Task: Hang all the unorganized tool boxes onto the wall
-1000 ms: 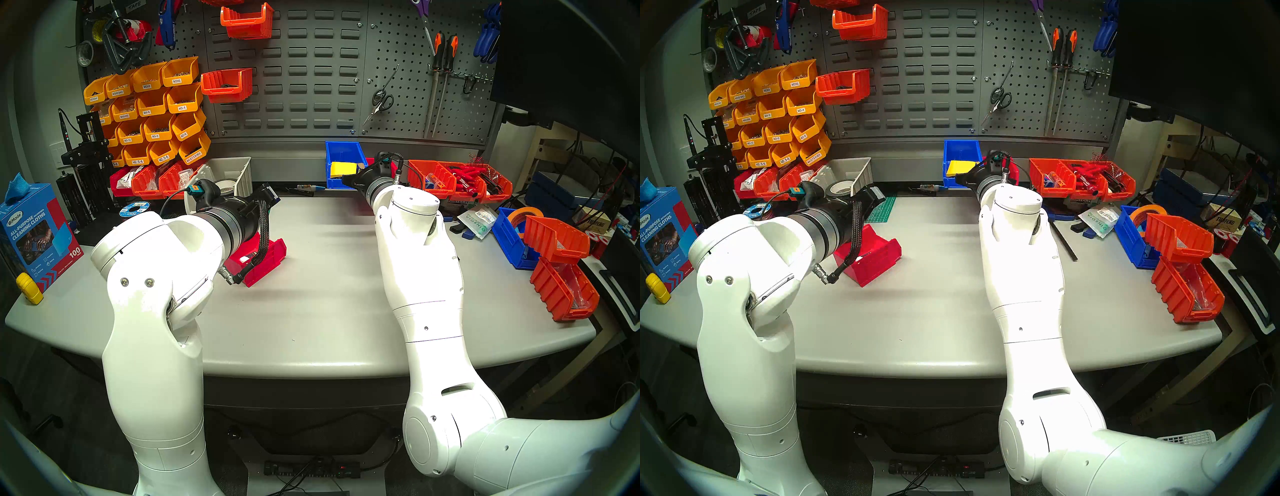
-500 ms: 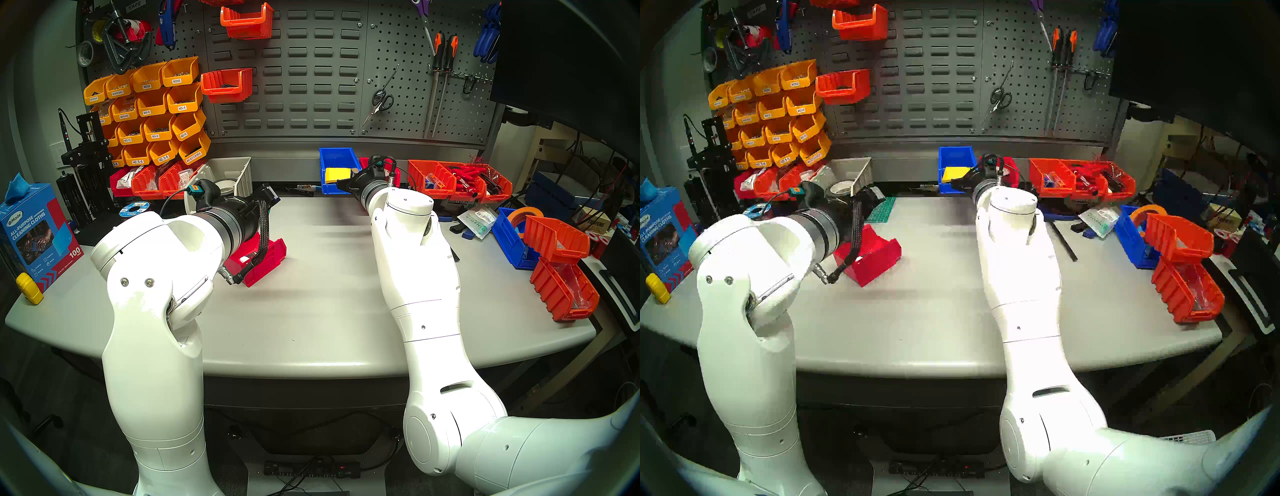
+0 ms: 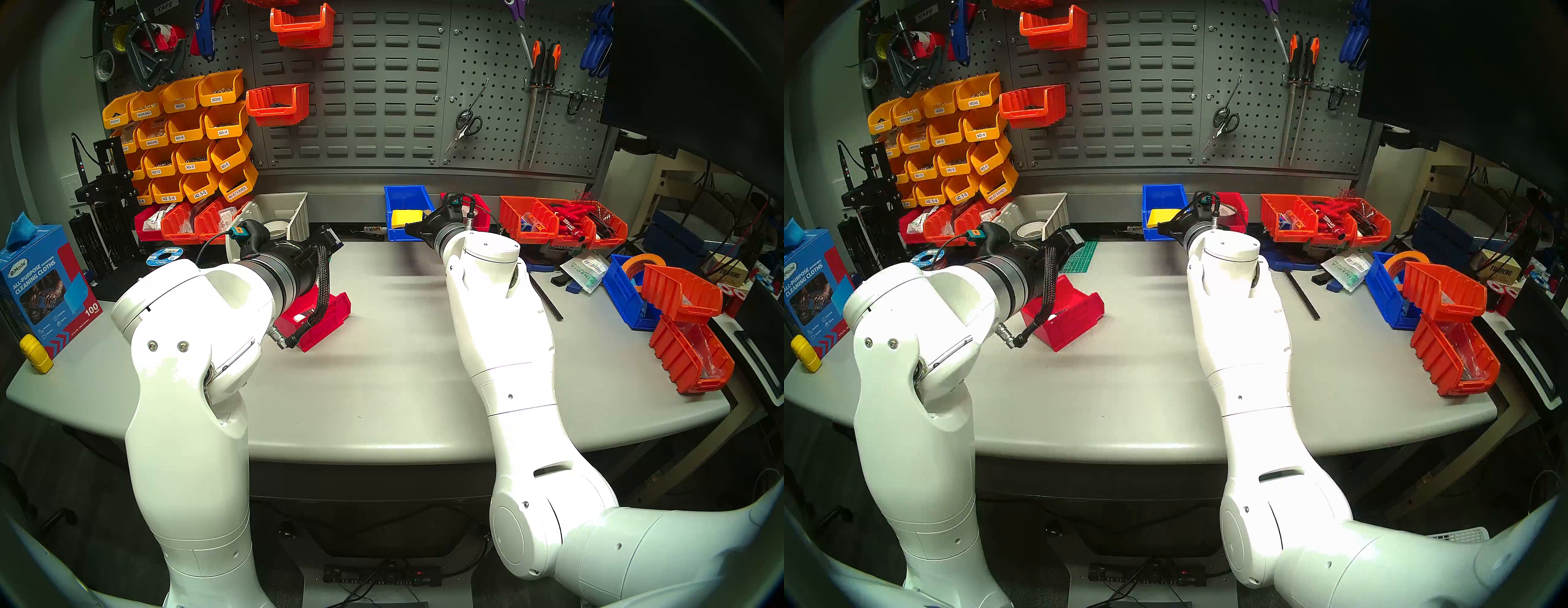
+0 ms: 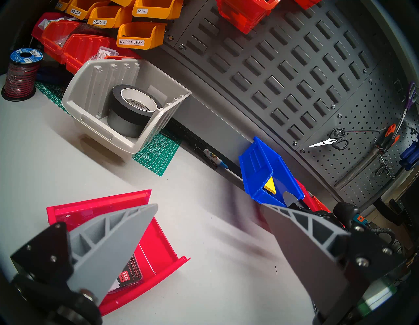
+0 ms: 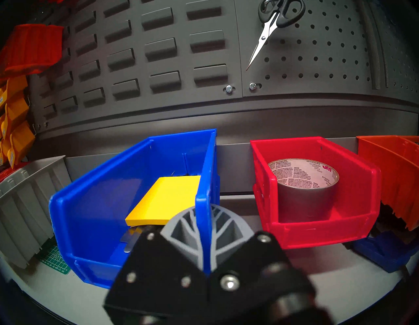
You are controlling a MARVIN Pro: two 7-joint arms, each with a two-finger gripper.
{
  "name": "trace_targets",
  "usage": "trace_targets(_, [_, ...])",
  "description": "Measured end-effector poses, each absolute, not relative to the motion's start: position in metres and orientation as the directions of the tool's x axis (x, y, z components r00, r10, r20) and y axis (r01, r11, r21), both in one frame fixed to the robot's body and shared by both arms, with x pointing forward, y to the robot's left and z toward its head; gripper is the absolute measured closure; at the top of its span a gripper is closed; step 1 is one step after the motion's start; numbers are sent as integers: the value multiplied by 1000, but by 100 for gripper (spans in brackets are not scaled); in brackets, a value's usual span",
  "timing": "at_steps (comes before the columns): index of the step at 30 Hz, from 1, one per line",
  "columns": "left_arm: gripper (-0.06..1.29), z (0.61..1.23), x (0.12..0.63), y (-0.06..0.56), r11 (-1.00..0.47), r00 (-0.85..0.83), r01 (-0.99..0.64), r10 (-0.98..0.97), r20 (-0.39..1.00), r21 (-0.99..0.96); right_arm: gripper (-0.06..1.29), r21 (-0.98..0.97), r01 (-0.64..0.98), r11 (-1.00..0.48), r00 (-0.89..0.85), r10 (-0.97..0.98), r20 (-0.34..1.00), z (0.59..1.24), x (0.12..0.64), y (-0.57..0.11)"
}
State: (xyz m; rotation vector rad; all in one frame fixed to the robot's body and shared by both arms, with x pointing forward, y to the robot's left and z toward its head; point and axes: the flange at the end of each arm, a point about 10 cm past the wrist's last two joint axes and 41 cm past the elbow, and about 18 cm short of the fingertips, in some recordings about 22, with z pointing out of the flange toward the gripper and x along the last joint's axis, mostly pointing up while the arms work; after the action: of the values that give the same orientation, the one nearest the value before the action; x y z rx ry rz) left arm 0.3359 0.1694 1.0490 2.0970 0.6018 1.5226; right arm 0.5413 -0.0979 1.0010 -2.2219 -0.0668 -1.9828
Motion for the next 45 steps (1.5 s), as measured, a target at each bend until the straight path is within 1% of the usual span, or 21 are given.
trace_targets(26, [0, 1049, 336, 169, -790, 286, 72, 601, 746, 609, 126, -115, 66, -991, 136, -105, 985, 1002, 554, -91])
trace_targets(45, [0, 1049, 336, 169, -790, 286, 72, 601, 746, 609, 125, -80, 38, -996, 185, -72, 980, 1007, 554, -76])
